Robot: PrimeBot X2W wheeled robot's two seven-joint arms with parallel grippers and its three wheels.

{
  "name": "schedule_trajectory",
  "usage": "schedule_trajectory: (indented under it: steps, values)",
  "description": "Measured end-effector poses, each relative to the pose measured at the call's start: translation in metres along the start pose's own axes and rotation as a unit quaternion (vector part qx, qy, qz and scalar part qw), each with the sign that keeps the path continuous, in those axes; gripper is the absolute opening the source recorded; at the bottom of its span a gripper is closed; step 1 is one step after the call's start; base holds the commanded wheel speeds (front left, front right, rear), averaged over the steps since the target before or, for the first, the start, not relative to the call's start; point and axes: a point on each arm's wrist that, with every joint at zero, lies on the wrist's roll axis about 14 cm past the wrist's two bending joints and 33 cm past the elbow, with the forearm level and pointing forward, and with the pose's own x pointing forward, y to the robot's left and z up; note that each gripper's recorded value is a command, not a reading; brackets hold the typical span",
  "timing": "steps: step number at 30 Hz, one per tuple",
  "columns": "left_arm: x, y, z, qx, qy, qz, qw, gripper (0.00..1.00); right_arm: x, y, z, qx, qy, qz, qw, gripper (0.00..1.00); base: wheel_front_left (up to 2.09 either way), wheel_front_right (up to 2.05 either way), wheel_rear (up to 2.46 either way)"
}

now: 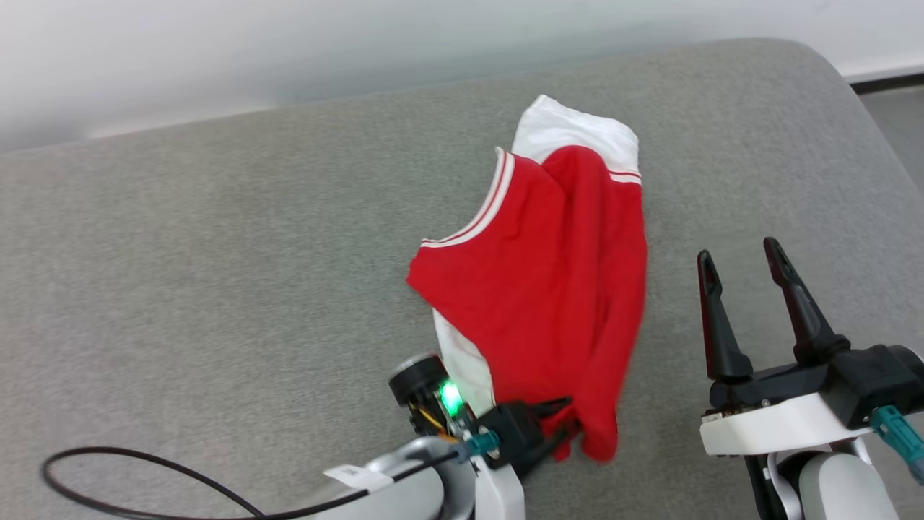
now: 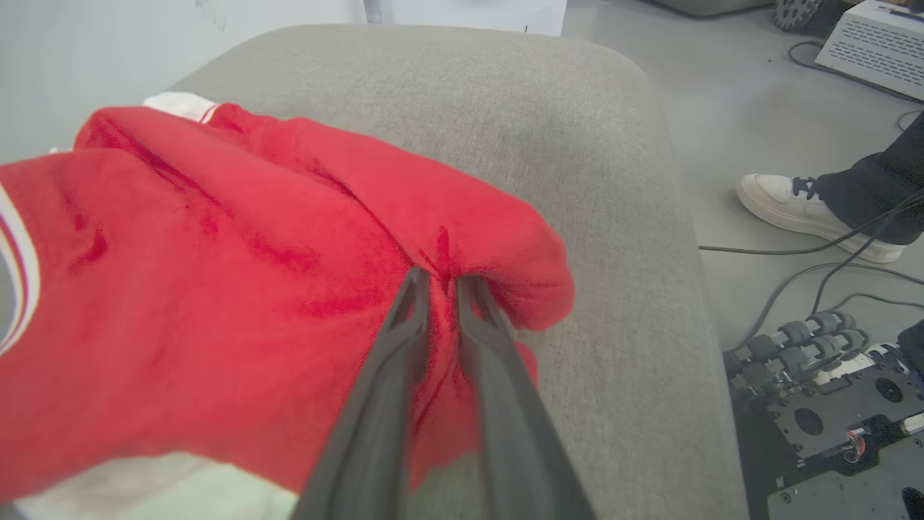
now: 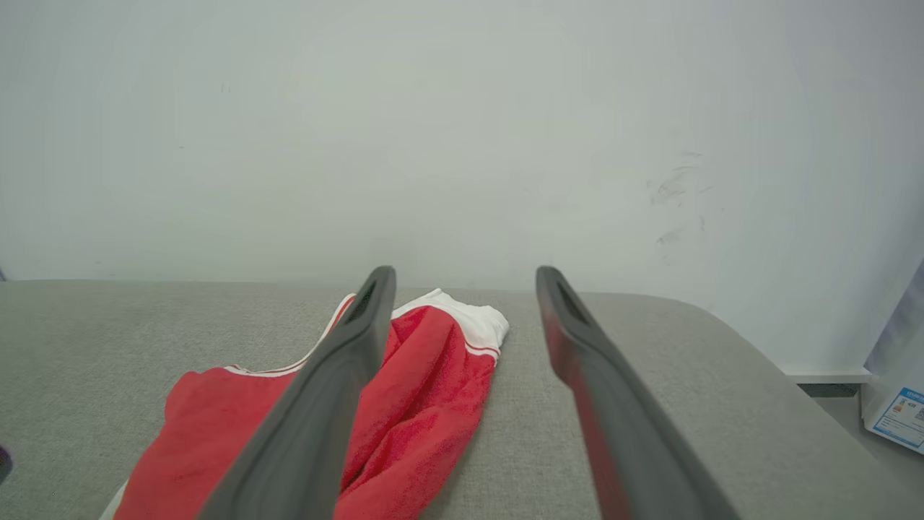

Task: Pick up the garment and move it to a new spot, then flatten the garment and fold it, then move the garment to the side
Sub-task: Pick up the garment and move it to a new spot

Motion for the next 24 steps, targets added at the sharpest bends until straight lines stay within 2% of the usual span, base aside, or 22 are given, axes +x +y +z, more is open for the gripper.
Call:
schedule_trajectory:
  steps: [1, 6, 10, 13, 16, 20, 24]
  values:
    - [-0.001, -0.003, -0.004, -0.007, 0.004, 0.004, 1.000, 1.00, 0.001, 0.003, -0.001, 0.001, 0.000, 0.005, 1.000, 1.00, 0.00, 0.00, 0.00]
    - [-0.007, 0.005, 0.006, -0.035, -0.017, 0.053, 0.998, 1.00, 0.003, 0.019, 0.000, 0.002, -0.002, 0.027, 1.000, 1.00, 0.00, 0.00, 0.00]
    - [-0.026, 0.033, 0.040, -0.037, -0.070, 0.122, 0.989, 1.00, 0.004, 0.030, 0.006, 0.004, -0.012, 0.044, 0.999, 1.00, 0.00, 0.00, 0.00]
    - [-0.058, 0.067, 0.061, -0.023, -0.104, 0.201, 0.974, 1.00, 0.006, 0.041, 0.018, 0.011, -0.031, 0.060, 0.998, 1.00, 0.00, 0.00, 0.00]
    - [-0.101, 0.101, 0.073, -0.004, -0.121, 0.283, 0.951, 1.00, 0.008, 0.051, 0.034, 0.015, -0.056, 0.074, 0.996, 1.00, 0.00, 0.00, 0.00]
    - [-0.165, 0.138, 0.087, -0.008, -0.157, 0.410, 0.899, 1.00, 0.008, 0.057, 0.047, 0.014, -0.074, 0.085, 0.993, 1.00, 0.00, 0.00, 0.00]
    - [-0.213, 0.141, 0.078, -0.031, -0.171, 0.491, 0.854, 1.00, 0.001, 0.058, 0.050, 0.017, -0.076, 0.086, 0.993, 1.00, 0.00, 0.00, 0.00]
